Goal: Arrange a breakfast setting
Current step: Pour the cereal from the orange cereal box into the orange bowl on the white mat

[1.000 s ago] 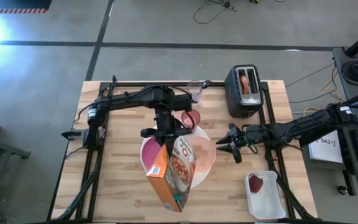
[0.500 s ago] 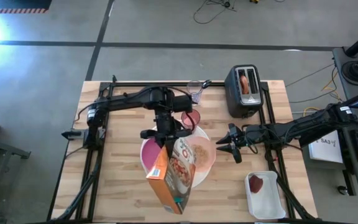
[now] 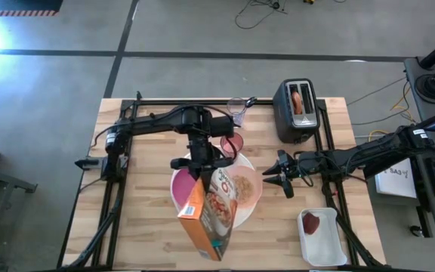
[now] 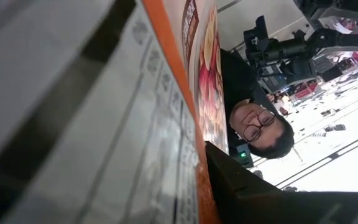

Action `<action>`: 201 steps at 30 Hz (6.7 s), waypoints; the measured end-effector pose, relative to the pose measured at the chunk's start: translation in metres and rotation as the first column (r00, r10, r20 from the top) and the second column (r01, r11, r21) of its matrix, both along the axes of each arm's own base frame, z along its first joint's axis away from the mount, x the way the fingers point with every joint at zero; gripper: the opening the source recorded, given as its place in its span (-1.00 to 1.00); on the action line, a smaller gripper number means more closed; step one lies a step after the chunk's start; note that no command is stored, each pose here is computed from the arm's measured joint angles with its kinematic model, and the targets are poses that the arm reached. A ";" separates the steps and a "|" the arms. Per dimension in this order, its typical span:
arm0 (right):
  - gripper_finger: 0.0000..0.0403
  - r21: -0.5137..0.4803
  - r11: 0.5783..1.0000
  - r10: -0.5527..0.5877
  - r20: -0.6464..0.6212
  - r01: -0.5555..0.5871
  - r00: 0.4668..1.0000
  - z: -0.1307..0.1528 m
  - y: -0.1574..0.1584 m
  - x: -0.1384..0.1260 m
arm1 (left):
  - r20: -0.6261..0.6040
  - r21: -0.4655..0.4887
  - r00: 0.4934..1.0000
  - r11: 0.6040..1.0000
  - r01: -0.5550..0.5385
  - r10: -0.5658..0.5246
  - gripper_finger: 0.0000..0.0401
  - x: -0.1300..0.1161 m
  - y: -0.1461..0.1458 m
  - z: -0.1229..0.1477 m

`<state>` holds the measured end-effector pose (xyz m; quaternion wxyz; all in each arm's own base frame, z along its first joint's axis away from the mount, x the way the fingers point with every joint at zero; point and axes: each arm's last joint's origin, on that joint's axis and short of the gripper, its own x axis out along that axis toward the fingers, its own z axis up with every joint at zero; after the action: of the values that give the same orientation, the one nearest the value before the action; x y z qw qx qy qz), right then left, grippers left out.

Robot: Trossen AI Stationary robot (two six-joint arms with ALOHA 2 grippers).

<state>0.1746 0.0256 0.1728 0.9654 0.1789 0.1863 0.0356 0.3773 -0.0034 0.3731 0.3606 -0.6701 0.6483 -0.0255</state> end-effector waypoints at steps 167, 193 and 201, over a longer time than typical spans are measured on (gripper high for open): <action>-0.37 0.000 1.000 0.000 0.000 0.000 1.000 0.000 0.000 0.000 | 0.212 0.864 0.837 -0.497 0.081 0.505 -1.00 -0.232 0.023 -0.200; -0.37 0.000 1.000 0.000 0.000 0.000 1.000 0.000 0.000 0.000 | 0.148 0.807 0.830 -0.550 0.213 0.538 -0.69 -0.240 0.042 -0.196; -0.37 0.000 1.000 0.000 0.000 0.000 1.000 0.000 0.000 0.000 | 0.150 0.807 0.816 -0.545 0.225 0.559 -0.64 -0.239 0.050 -0.197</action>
<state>0.1746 0.0256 0.1728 0.9654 0.1789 0.1861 0.0359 0.1382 0.0462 0.1763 0.5812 -0.1065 0.2419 0.7697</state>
